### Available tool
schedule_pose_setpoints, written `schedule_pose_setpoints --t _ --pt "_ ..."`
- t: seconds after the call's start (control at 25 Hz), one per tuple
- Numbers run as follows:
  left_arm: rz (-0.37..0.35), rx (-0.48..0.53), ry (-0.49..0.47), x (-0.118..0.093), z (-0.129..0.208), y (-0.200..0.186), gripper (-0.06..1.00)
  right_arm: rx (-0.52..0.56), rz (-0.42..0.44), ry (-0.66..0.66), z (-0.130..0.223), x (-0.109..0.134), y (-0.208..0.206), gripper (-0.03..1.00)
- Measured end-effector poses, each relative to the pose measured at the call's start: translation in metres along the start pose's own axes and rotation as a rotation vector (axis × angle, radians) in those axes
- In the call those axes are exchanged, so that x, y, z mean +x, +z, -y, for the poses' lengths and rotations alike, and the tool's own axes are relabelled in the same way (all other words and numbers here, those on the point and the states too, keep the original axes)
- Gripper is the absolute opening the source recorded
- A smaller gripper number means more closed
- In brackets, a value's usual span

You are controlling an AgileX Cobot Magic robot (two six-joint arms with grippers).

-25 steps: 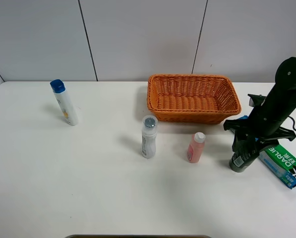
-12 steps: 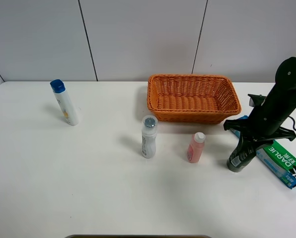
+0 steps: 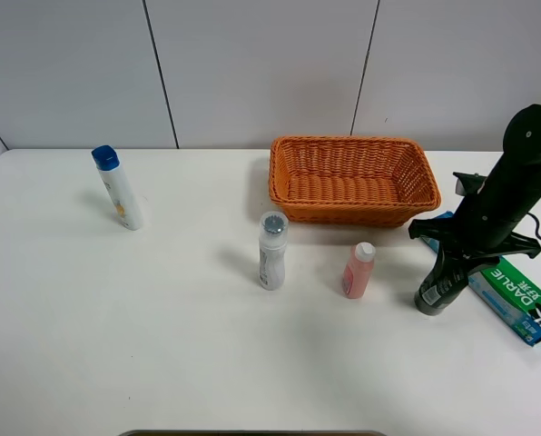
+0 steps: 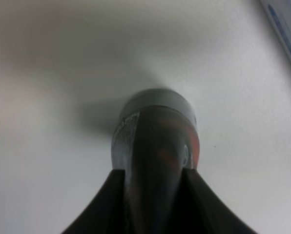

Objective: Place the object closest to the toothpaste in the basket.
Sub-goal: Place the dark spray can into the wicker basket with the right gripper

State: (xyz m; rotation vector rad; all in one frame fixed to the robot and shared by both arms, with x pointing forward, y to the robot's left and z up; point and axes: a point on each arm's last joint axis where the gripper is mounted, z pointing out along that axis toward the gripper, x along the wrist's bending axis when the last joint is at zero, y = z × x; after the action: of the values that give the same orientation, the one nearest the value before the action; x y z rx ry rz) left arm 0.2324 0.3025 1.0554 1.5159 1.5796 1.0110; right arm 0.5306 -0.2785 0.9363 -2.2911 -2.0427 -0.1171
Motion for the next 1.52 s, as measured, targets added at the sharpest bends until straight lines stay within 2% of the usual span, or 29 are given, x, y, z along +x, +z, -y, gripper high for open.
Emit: schedule_pose_setpoints --t 0.16,0.6,1.08,1.28,1.52 --pt "0.000 0.000 0.000 0.000 0.000 0.000 0.94 -0.025 -0.004 -0.003 0.001 0.001 -0.008 0.28" --pt "0.000 0.000 0.000 0.000 0.000 0.000 0.94 -0.238 -0.072 -0.011 0.019 0.008 -0.080 0.28" --pt "-0.001 0.000 0.000 0.000 0.000 0.000 0.94 -0.491 -0.129 -0.050 -0.006 0.023 -0.171 0.28" --pt "-0.001 0.000 0.000 0.000 0.000 0.000 0.94 -0.576 -0.131 -0.072 -0.013 0.024 -0.177 0.28" --pt "-0.001 0.000 0.000 0.000 0.000 0.000 0.94 -0.600 -0.121 -0.075 -0.039 0.025 -0.155 0.28"
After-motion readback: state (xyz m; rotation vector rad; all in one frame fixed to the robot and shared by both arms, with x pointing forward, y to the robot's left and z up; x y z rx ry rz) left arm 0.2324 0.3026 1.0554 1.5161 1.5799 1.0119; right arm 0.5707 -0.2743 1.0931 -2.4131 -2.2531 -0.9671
